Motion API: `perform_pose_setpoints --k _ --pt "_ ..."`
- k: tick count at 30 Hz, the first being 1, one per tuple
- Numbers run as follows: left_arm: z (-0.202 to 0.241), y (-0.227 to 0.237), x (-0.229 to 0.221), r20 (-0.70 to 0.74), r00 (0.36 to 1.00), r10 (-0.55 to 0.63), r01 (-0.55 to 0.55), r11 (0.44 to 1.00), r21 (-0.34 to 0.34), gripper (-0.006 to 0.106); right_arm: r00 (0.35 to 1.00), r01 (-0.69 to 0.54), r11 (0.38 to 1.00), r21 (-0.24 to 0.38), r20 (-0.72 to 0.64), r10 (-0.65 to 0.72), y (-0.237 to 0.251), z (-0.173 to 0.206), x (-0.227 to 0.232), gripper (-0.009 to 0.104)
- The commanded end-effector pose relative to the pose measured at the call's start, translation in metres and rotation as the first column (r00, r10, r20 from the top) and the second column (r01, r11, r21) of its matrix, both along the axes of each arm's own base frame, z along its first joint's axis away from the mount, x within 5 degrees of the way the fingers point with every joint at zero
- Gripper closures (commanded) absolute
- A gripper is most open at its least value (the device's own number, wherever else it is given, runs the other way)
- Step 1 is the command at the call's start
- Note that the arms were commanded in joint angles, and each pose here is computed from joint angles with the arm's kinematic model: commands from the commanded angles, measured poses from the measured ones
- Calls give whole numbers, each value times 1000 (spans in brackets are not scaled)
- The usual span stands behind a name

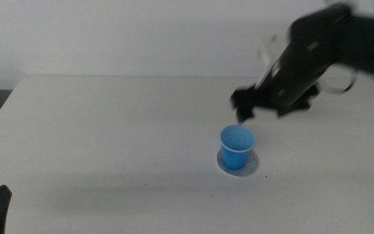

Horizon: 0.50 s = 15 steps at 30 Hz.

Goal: Place an empty cup on a cup mat.

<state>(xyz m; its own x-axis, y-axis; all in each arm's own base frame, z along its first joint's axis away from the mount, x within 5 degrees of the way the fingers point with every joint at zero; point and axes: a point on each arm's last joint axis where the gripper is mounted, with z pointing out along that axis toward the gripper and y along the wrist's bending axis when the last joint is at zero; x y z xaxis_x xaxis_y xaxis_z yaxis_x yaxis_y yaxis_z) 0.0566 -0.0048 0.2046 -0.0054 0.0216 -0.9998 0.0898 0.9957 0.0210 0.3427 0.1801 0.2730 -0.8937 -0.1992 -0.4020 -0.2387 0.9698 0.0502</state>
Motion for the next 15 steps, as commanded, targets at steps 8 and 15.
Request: perform_pose_setpoints --k 8,15 --pt "1 0 0 9 1000 -4 4 1000 -10 7 920 96 989 110 370 -130 -104 132 -79 4" --pt "1 0 0 9 1000 -4 4 1000 -10 7 761 91 980 175 623 -182 -144 115 -171 4"
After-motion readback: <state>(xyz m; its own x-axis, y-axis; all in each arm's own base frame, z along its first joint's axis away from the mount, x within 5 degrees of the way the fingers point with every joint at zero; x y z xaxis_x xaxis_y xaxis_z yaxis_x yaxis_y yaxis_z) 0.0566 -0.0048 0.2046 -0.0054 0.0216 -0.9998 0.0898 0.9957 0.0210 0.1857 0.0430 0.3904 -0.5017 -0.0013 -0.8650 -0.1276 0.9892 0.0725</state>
